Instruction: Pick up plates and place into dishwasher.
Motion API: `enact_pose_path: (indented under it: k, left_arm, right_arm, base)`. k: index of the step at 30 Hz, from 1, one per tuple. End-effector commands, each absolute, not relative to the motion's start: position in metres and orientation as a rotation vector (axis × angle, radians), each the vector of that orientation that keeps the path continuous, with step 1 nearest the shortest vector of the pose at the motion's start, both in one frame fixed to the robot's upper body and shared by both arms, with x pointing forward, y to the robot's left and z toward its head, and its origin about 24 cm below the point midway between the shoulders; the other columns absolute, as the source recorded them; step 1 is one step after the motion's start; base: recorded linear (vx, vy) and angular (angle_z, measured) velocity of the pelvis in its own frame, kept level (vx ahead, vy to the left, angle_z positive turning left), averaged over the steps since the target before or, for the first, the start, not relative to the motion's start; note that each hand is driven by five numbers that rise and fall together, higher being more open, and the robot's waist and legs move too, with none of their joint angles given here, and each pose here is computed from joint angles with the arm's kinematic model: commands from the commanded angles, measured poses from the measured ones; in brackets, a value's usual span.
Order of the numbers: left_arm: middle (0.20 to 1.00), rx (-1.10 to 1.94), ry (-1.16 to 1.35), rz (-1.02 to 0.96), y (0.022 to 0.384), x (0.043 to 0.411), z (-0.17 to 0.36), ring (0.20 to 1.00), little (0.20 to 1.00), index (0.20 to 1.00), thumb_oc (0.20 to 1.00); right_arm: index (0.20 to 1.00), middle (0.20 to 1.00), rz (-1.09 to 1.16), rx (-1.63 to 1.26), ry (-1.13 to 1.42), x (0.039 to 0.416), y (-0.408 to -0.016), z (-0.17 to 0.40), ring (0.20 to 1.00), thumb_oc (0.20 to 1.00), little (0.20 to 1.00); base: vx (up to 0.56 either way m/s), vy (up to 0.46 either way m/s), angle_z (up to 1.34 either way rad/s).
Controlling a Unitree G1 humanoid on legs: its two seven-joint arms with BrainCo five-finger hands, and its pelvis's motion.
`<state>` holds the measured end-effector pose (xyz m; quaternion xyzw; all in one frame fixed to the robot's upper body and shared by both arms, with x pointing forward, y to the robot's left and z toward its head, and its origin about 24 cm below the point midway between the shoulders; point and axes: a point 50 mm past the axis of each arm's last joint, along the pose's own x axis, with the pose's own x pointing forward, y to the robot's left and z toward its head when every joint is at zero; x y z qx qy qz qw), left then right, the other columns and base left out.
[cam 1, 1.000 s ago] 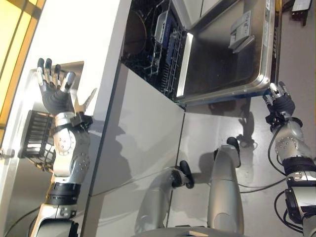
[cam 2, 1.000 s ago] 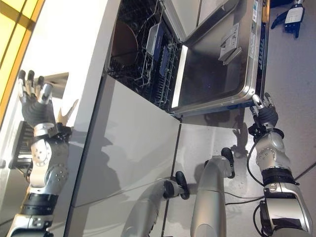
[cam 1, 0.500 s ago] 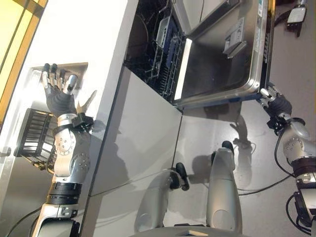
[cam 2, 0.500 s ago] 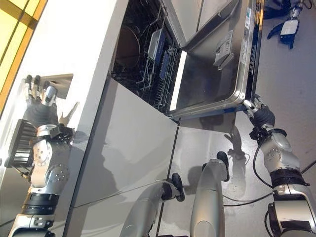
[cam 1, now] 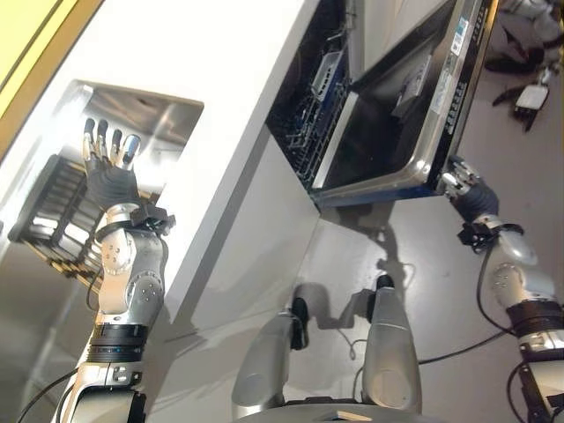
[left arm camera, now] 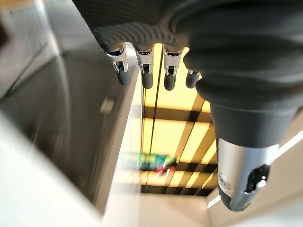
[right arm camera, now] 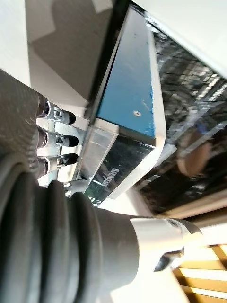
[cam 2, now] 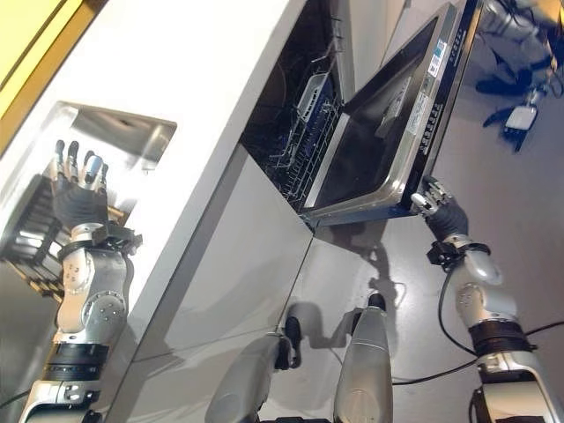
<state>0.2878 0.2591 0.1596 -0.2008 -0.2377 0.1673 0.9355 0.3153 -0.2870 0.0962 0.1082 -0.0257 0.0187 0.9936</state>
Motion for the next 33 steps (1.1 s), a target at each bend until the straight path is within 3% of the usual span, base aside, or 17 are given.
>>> enact_pose_path:
  k: [1,19,33]
  left_arm:
    - [1.0,-0.258,-0.532,0.333,0.277,0.283,0.178,1.0,1.0,1.0,1.0]
    - [1.0,-0.132,-0.471,0.292,0.284,0.265,0.158,1.0,1.0,1.0,1.0]
    - [1.0,-0.127,-0.406,0.275,0.279,0.264,0.15,1.0,1.0,1.0,1.0]
  right_arm:
    - [1.0,1.0,0.393,0.262,-0.399,0.342,-0.202,0.164,1.0,1.0,1.0]
    - [1.0,1.0,0.299,0.343,-0.396,0.315,-0.199,0.135,1.0,1.0,1.0]
    - [1.0,1.0,0.162,0.235,-0.323,0.292,-0.196,0.12,1.0,1.0,1.0]
  base:
    - [0.1,-0.108,0.27]
    - [0.12,-0.054,0.26]
    - [-0.04,-0.054,-0.06]
